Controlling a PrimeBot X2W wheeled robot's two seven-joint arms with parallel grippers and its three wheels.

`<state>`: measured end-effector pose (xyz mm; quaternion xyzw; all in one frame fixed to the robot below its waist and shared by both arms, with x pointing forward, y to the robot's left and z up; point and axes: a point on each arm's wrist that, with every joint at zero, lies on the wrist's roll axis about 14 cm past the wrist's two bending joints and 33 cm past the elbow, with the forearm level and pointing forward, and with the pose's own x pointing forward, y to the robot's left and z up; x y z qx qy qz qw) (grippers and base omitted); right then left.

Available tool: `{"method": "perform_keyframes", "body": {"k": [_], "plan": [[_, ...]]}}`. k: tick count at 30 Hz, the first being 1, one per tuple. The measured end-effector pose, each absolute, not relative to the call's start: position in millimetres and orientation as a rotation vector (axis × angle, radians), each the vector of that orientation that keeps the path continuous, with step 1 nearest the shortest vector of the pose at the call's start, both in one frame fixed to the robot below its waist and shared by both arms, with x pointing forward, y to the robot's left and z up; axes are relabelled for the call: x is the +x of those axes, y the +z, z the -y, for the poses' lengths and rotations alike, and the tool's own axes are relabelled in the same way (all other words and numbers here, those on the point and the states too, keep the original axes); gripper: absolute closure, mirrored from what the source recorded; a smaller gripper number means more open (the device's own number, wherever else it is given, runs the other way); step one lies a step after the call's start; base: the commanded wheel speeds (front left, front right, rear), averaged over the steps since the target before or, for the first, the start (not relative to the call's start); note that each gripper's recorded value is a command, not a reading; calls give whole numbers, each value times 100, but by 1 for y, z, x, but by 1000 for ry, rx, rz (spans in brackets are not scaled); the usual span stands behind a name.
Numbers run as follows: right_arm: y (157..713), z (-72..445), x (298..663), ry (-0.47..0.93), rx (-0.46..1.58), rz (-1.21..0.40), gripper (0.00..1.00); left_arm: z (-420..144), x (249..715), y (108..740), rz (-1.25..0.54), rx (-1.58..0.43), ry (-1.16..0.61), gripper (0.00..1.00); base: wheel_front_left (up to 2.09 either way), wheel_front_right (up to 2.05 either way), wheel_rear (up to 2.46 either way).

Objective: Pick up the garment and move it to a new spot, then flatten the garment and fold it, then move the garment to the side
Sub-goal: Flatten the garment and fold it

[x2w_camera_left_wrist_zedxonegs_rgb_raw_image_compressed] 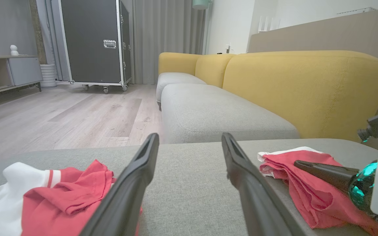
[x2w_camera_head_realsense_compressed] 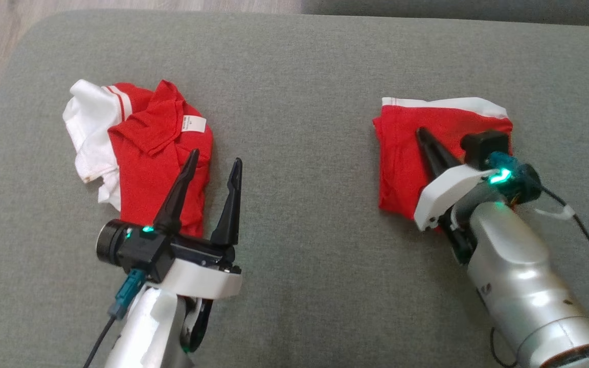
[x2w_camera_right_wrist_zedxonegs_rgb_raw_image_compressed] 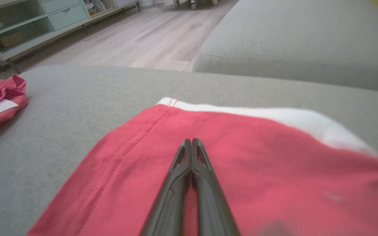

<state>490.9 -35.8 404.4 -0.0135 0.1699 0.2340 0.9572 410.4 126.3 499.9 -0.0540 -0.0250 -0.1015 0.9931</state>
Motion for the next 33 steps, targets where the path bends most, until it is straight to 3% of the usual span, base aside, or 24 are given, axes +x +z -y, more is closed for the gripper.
{"method": "perform_keyframes", "body": {"k": [8,17,24,25,26,33], "plan": [[384,14,468,578,-75,-422,100,-129,411,498,46,-108,-194,0,0,0,0],[408,34,475,507,-31,-349,100,-125,415,509,80,-114,-204,0,0,0,0],[501,94,499,322,39,-43,100,-104,418,528,134,-131,-259,0,0,0,0],[503,106,495,291,43,-28,89,-101,418,529,138,-133,-269,0,0,0,0],[504,117,490,265,31,-18,0,-98,418,531,143,-135,-277,0,0,0,0],[501,171,440,113,5,19,0,-85,413,537,156,-147,-306,0,0,0,0]]}}
